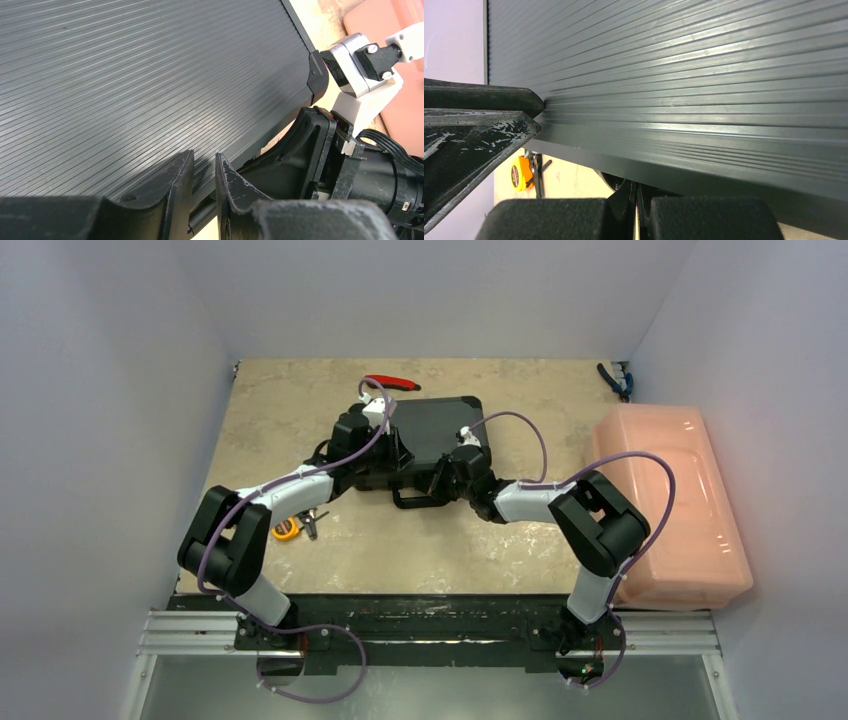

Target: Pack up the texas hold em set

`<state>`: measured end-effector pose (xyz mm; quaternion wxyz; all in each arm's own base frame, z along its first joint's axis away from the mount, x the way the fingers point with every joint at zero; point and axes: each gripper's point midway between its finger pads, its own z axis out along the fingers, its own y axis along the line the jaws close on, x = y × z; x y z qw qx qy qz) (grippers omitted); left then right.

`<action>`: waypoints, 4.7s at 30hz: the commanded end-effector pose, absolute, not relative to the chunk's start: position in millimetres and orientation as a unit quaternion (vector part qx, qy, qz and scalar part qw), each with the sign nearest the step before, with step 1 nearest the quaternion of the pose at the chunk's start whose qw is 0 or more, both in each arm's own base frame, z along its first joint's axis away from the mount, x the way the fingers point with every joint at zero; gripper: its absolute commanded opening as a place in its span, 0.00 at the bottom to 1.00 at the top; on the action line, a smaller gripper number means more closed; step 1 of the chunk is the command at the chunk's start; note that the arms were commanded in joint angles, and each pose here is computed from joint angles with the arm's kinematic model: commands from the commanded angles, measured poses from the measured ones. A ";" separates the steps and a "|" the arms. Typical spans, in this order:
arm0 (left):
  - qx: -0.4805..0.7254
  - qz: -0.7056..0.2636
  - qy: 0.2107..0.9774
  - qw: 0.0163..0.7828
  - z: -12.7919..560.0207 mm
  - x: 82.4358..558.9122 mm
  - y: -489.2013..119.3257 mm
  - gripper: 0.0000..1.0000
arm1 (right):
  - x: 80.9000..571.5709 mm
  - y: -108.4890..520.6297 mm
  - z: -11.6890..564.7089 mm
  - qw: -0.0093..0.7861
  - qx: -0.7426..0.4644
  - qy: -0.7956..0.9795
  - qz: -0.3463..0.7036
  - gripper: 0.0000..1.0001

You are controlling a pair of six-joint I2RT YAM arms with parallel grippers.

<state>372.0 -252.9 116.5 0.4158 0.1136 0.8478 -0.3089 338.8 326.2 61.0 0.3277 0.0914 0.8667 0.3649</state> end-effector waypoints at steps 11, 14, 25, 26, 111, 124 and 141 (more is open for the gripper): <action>0.101 -0.264 0.921 0.267 33.7 314.5 -229.0 0.21 | 362.8 318.9 71.2 0.361 0.105 0.856 0.355 0.00; 0.102 -0.264 0.921 0.267 34.0 314.4 -228.9 0.21 | 363.3 317.3 68.6 0.360 0.104 0.858 0.351 0.00; 0.103 -0.257 0.923 0.268 34.8 316.0 -227.0 0.21 | 360.5 313.2 59.6 0.355 0.104 0.864 0.343 0.00; 0.104 -0.257 0.923 0.268 35.3 315.9 -227.2 0.21 | 360.1 312.8 58.4 0.354 0.104 0.864 0.342 0.00; 0.117 -0.204 0.864 0.446 276.2 278.2 -178.0 0.44 | 325.1 248.6 184.9 0.514 0.031 0.831 0.209 0.28; 0.076 -0.060 0.856 0.508 318.1 257.9 -99.8 0.96 | 311.4 212.8 307.7 0.617 0.016 0.758 0.213 0.98; 0.023 0.008 0.812 0.583 284.6 217.8 -36.9 0.97 | 277.8 164.6 306.7 0.667 0.051 0.710 0.221 0.99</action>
